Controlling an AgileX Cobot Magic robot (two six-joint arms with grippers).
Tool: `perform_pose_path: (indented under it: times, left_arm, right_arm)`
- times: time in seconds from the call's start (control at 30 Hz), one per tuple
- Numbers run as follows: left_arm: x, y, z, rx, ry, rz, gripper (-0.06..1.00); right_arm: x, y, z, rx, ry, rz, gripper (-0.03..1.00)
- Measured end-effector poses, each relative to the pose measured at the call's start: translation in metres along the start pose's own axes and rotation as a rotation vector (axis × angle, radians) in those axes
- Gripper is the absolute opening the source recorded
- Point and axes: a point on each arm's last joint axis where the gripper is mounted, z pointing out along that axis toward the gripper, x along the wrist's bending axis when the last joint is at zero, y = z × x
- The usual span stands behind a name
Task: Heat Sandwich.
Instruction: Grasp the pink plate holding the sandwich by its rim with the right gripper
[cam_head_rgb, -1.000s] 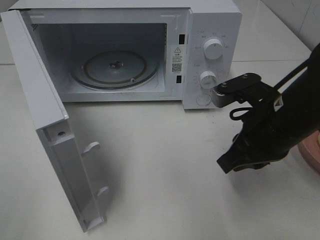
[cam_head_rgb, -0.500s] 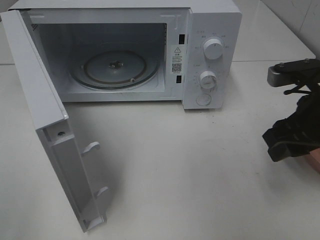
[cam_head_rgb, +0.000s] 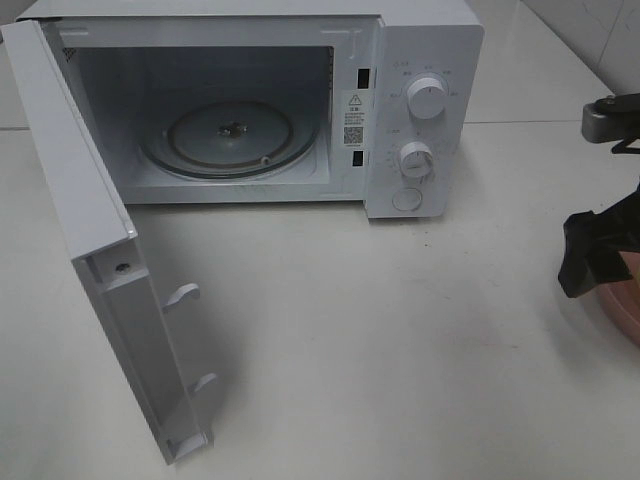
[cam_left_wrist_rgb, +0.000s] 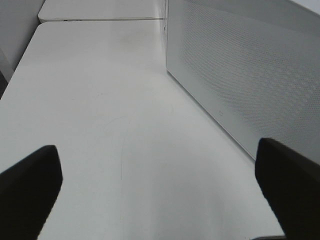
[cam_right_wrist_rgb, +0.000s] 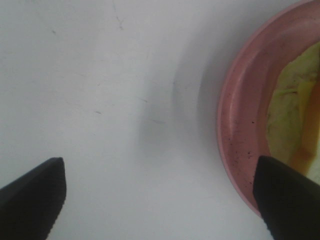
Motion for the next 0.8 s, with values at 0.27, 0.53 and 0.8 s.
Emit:
perform_pose_path:
  times: [0.27, 0.53, 0.8]
  left_arm:
    - [0.000, 0.000, 0.000, 0.000, 0.000, 0.000, 0.99]
    - [0.000, 0.000, 0.000, 0.000, 0.000, 0.000, 0.99]
    - [0.000, 0.000, 0.000, 0.000, 0.000, 0.000, 0.99]
  right_arm:
    - [-0.018, 0.008, 0.020, 0.070, -0.009, 0.069, 0.96]
    - [-0.035, 0.024, 0.039, 0.113, -0.014, 0.119, 0.94]
    - [-0.039, 0.032, 0.068, 0.177, -0.006, 0.125, 0.92]
